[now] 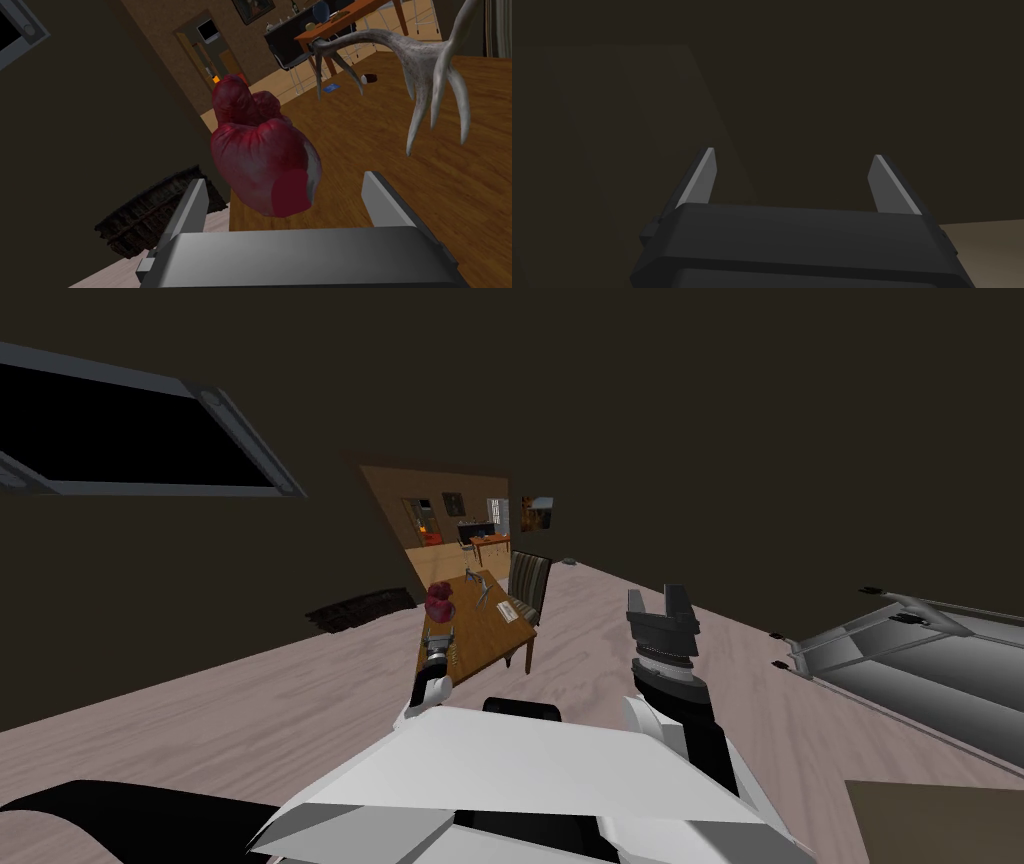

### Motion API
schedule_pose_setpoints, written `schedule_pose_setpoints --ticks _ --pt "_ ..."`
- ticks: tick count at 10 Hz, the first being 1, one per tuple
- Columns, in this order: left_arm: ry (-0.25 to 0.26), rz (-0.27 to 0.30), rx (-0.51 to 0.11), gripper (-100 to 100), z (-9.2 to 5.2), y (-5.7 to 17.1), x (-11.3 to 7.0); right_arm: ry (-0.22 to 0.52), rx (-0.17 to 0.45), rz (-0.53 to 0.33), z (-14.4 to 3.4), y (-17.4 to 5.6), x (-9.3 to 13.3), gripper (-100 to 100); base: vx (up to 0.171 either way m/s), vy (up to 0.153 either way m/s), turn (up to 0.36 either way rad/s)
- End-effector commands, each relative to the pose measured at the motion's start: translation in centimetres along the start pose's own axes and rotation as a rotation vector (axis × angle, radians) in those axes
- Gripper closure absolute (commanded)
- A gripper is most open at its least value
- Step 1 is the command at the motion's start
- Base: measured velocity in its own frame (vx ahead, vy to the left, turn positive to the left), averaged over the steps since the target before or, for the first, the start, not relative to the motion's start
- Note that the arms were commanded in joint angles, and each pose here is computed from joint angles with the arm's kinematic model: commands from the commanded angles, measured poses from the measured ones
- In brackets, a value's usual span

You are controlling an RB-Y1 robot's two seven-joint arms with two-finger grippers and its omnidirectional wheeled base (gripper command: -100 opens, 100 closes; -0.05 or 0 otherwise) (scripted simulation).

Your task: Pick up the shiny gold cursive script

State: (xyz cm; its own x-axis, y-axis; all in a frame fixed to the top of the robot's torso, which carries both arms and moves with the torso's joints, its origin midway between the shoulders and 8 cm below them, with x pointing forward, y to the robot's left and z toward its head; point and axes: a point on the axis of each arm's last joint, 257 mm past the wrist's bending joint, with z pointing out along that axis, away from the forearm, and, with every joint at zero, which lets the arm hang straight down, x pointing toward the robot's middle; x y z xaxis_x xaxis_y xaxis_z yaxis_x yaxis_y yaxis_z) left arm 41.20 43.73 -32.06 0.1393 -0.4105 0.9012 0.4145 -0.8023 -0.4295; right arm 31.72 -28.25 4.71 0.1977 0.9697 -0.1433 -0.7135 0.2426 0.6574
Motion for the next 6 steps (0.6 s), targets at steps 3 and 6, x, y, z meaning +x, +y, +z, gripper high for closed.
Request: schedule_pose_setpoints --ticks 3,6 --pt "-0.083 -0.066 0.009 -100 -0.8 0.3 -3.9 0.000 0.000 0.000 0.0 0.0 0.0 0 -0.004 0.009 -0.095" --pt "-0.166 -0.150 0.032 -100 -1.8 0.4 -7.7 0.000 0.000 0.000 0.0 0.0 0.0 0 -0.004 0.008 -0.102"
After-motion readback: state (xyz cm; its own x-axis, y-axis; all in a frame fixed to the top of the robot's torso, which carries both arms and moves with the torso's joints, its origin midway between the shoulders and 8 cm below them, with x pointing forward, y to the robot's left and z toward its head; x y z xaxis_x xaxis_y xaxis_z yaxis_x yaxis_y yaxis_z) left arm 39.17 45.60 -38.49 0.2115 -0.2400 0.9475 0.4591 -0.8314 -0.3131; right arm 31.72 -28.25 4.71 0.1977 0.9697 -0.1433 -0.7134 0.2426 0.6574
